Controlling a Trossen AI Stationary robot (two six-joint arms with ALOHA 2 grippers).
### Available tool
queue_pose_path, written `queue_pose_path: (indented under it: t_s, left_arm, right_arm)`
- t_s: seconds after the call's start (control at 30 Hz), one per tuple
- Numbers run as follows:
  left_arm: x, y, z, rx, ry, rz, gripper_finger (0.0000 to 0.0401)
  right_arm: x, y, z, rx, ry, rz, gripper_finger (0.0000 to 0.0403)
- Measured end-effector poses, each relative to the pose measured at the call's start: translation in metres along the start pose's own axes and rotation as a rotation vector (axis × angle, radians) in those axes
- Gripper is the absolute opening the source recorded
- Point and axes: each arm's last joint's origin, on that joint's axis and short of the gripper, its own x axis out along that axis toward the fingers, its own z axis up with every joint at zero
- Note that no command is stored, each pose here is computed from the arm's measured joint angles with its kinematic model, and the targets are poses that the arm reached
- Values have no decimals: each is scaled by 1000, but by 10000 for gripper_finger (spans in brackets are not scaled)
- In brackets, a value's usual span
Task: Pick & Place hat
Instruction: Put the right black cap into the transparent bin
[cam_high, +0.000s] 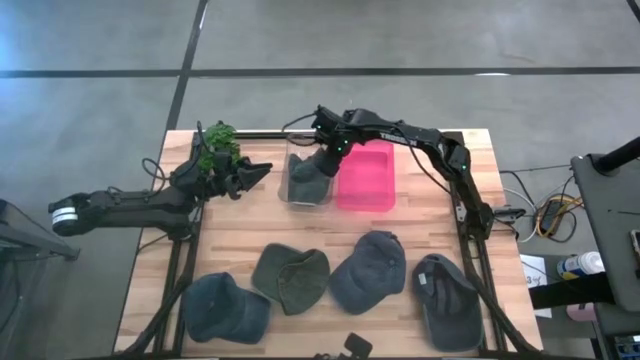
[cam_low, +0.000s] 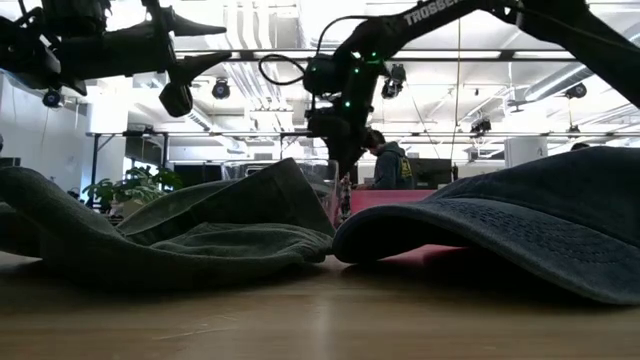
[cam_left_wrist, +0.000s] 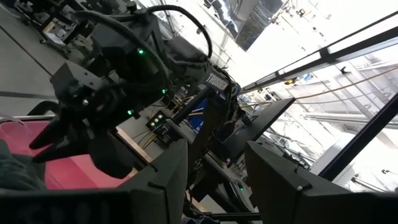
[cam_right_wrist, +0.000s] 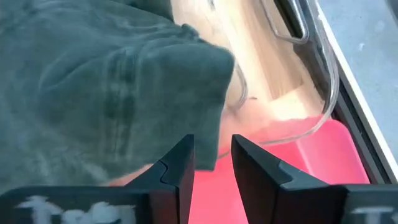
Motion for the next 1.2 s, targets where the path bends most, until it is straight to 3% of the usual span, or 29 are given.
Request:
queue_pose_path:
  t_s: [0.17, 0.37, 0.63, 0.87, 1.2]
  left_arm:
    - [0, 0, 0, 0, 2, -5, 154]
    - [-1, -2, 2, 1, -8, -15, 154]
    - [-3, -6, 4, 3, -25, -33, 154]
    - [-4, -6, 5, 3, -26, -34, 154]
    - [-3, -5, 4, 7, -19, -23, 154]
  right_arm:
    - [-6, -1, -2, 0, 26, -18, 100]
    - [-35, -3, 3, -56, 16, -28, 100]
    - [-54, -3, 16, -124, -84, -26, 100]
    - [-34, 16, 11, -154, -36, 91, 100]
    - [38, 39, -1, -217, 129, 100, 100]
